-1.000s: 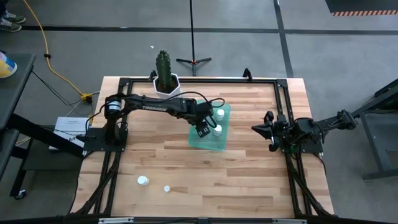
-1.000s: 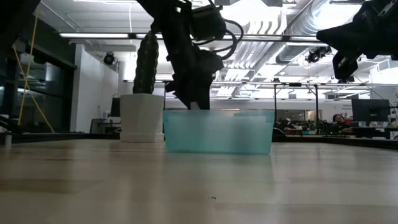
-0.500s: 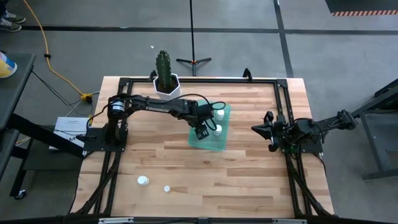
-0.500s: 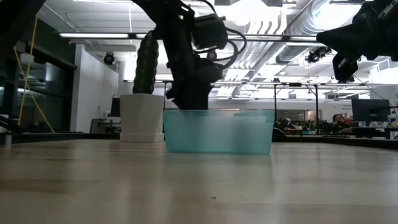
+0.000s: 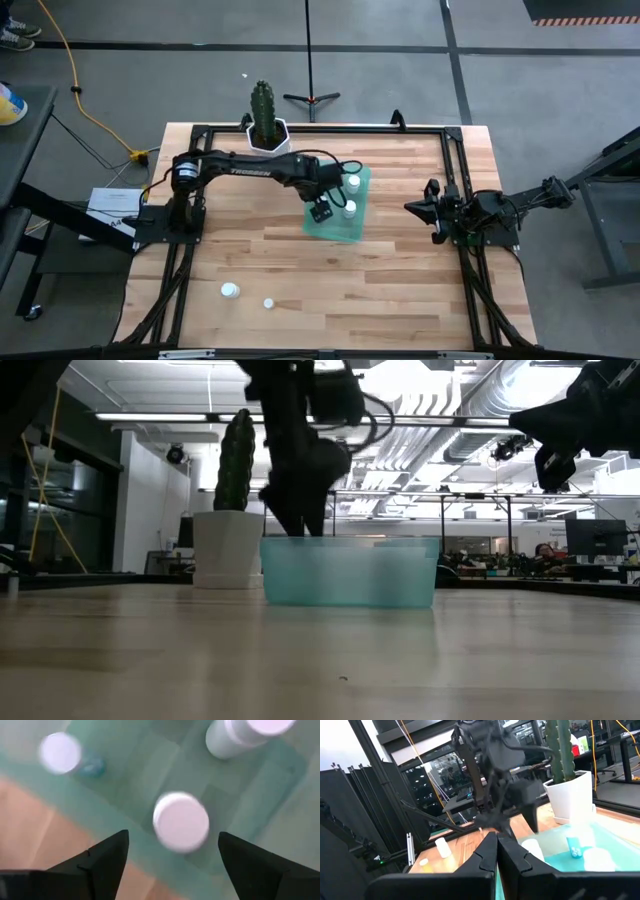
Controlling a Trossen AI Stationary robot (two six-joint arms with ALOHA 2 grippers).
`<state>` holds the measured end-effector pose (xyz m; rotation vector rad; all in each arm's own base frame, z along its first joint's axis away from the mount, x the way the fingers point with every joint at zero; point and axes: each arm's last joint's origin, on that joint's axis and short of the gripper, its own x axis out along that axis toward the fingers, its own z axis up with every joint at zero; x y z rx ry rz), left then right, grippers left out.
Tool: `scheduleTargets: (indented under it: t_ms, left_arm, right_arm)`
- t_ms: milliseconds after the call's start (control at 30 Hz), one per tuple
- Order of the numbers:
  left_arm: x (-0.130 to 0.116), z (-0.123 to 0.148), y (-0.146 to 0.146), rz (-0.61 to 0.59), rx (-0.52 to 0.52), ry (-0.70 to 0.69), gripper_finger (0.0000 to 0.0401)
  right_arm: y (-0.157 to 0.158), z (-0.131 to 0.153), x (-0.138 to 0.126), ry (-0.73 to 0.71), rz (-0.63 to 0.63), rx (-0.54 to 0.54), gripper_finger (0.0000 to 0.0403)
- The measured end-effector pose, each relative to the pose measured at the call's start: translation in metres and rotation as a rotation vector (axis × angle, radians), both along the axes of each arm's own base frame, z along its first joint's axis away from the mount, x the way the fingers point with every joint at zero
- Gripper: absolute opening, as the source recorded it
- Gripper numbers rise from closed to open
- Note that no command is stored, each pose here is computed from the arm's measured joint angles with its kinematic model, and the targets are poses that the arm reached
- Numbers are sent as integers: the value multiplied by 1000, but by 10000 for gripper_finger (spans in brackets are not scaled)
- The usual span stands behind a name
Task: Pick and place pill bottles into a basket
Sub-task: Put the white pill bottle into the blue bin
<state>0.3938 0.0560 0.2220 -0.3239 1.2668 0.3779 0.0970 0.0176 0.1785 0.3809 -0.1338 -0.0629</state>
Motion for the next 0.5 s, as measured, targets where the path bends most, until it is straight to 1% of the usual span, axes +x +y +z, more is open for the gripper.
scheduleTargets:
  t_ms: [67,133,233,333,433,500]
  left_arm:
    - [-4,14,-4,10,-12,66,337]
    - [-7,30,-11,-4,5,111,327]
    - [-10,54,-26,-45,19,149,311]
    - [-14,77,-44,-90,30,159,297]
    - [-20,90,-64,-137,32,194,288]
    - [-27,93,-77,-156,32,243,284]
  right_arm:
    - [0,0,0,0,0,0,0]
    - [0,0,0,0,0,0,0]
    - [0,0,0,0,0,0,0]
    - [0,0,0,0,0,0,0]
    - [0,0,0,0,0,0,0]
    - [0,0,0,0,-1,0,0]
